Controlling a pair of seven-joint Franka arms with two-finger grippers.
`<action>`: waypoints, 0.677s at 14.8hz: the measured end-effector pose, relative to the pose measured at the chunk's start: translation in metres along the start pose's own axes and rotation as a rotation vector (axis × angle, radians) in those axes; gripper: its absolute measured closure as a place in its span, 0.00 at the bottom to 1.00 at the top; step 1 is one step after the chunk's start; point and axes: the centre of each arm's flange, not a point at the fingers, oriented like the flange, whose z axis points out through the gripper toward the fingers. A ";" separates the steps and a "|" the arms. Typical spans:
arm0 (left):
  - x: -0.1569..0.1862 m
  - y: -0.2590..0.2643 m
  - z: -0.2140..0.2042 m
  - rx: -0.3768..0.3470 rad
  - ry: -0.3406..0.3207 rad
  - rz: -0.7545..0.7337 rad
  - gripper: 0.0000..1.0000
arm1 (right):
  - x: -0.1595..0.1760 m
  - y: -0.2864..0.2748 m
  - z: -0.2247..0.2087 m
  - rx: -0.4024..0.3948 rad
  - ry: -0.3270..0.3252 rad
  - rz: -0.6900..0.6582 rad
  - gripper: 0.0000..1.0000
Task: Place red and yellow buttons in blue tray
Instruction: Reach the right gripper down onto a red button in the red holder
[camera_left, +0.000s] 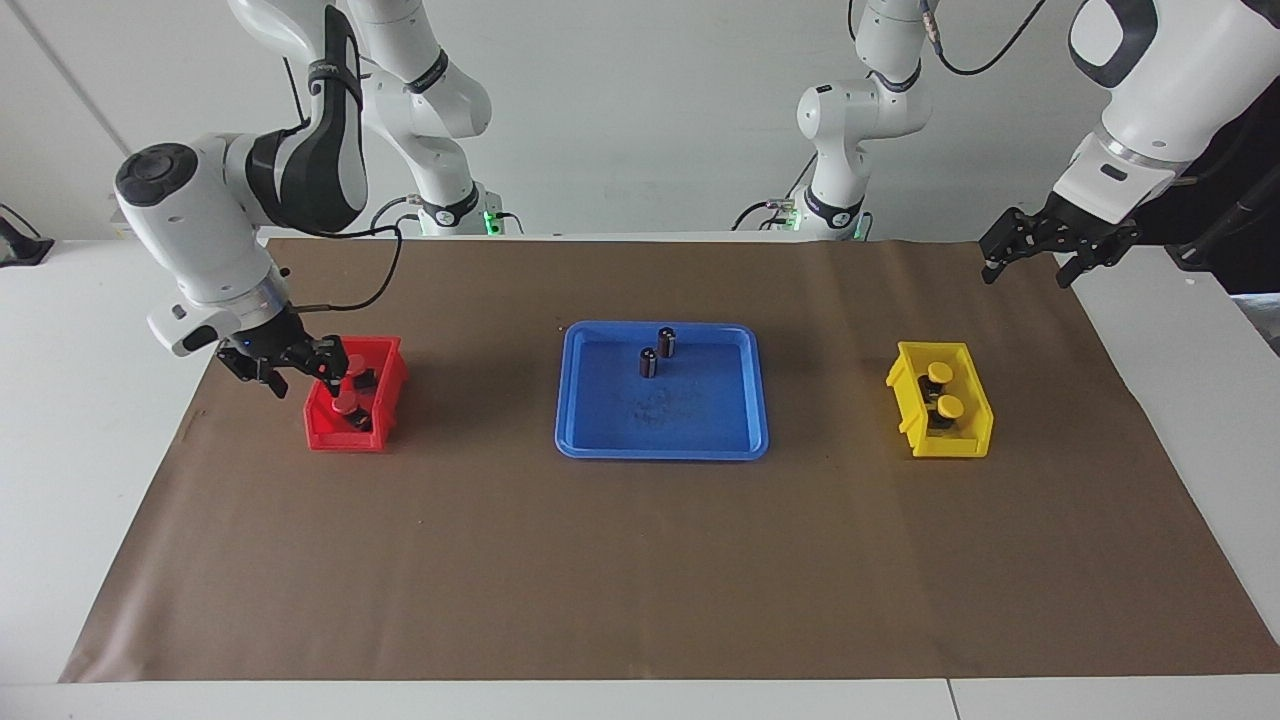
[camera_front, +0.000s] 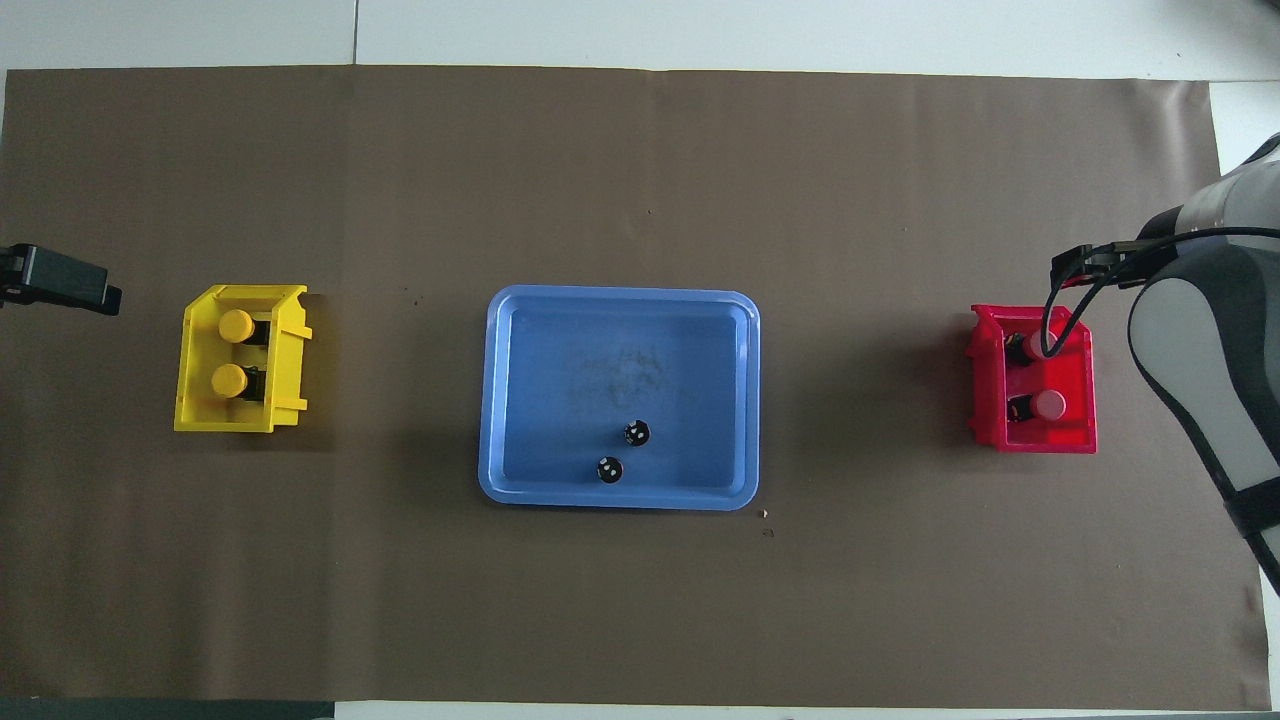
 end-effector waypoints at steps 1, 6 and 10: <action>0.000 0.000 0.000 0.000 0.000 0.000 0.00 | -0.001 0.001 0.012 0.000 0.003 0.001 0.27; 0.000 0.000 0.000 0.000 0.000 0.001 0.00 | -0.012 -0.001 0.050 0.004 -0.020 -0.007 0.27; 0.000 -0.001 0.001 0.000 -0.003 -0.002 0.00 | -0.024 -0.002 0.071 0.008 -0.049 -0.044 0.30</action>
